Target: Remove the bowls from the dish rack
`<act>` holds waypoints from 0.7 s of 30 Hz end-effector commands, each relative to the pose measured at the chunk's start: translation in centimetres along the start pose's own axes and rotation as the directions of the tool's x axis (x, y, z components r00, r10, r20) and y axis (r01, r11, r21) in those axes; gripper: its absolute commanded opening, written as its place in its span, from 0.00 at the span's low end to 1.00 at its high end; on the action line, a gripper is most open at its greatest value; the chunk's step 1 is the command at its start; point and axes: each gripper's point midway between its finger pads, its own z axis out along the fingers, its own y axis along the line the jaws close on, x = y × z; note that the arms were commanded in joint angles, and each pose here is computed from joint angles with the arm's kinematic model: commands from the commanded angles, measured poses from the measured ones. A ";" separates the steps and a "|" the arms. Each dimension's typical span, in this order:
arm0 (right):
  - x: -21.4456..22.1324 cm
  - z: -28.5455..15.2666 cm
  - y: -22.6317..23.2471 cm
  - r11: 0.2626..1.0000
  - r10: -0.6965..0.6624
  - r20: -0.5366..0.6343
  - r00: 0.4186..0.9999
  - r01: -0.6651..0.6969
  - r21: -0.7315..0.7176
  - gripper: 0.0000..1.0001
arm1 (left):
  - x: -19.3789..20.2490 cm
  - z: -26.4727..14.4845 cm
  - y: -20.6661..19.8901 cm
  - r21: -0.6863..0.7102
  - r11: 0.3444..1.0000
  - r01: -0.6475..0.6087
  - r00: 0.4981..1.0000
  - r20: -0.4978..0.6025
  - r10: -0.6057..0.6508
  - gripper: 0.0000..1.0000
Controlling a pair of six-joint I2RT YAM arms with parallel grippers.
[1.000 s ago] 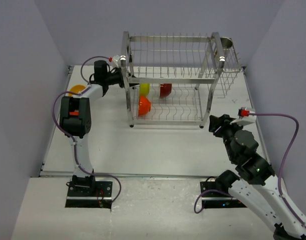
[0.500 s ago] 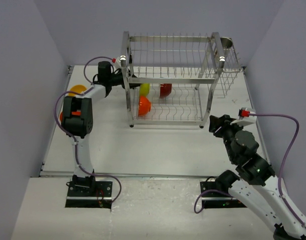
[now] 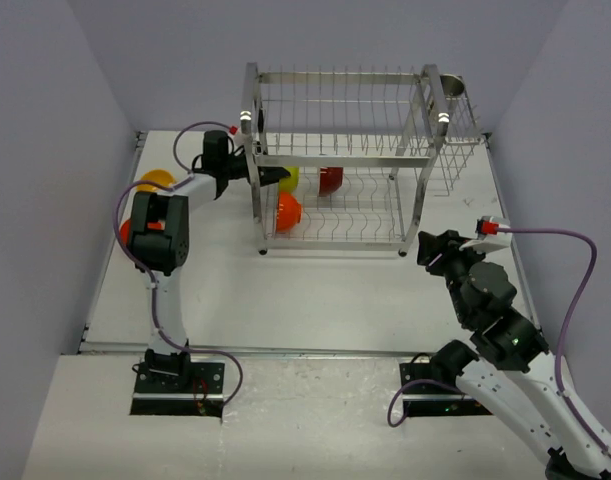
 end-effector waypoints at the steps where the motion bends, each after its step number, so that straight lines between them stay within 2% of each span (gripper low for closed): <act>1: -0.3 0.0 0.7 0.999 0.020 0.013 1.000 -0.019 -0.031 0.49 | 0.5 0.7 0.3 -0.001 1.000 -0.015 1.000 -0.009 0.015 0.33; 5: -0.4 -0.2 0.7 0.999 0.023 0.015 1.000 -0.022 -0.037 0.50 | 0.1 0.9 0.2 0.011 1.000 -0.013 1.000 -0.006 0.013 0.31; 7: -0.3 -0.2 0.7 0.999 0.025 0.015 1.000 -0.024 -0.040 0.50 | 0.2 1.0 0.3 0.015 1.000 -0.010 1.000 -0.009 0.010 0.25; 8: -0.2 -0.1 0.7 0.999 0.023 0.013 1.000 -0.023 -0.039 0.49 | 0.1 1.1 0.3 0.018 1.000 -0.008 1.000 -0.006 0.008 0.20; 9: -0.2 -0.1 0.7 0.999 0.022 0.010 1.000 -0.021 -0.039 0.50 | 0.1 1.1 0.2 0.018 1.000 -0.007 1.000 -0.006 0.007 0.10; 11: -0.1 -0.1 0.7 0.999 0.021 0.009 1.000 -0.021 -0.039 0.50 | 0.1 1.1 0.3 0.020 1.000 -0.006 1.000 -0.004 0.006 0.00; 21: -0.2 -0.1 0.8 0.999 0.018 0.006 1.000 -0.018 -0.041 0.49 | 0.5 0.9 -0.5 0.088 0.996 0.005 1.000 0.001 -0.005 0.00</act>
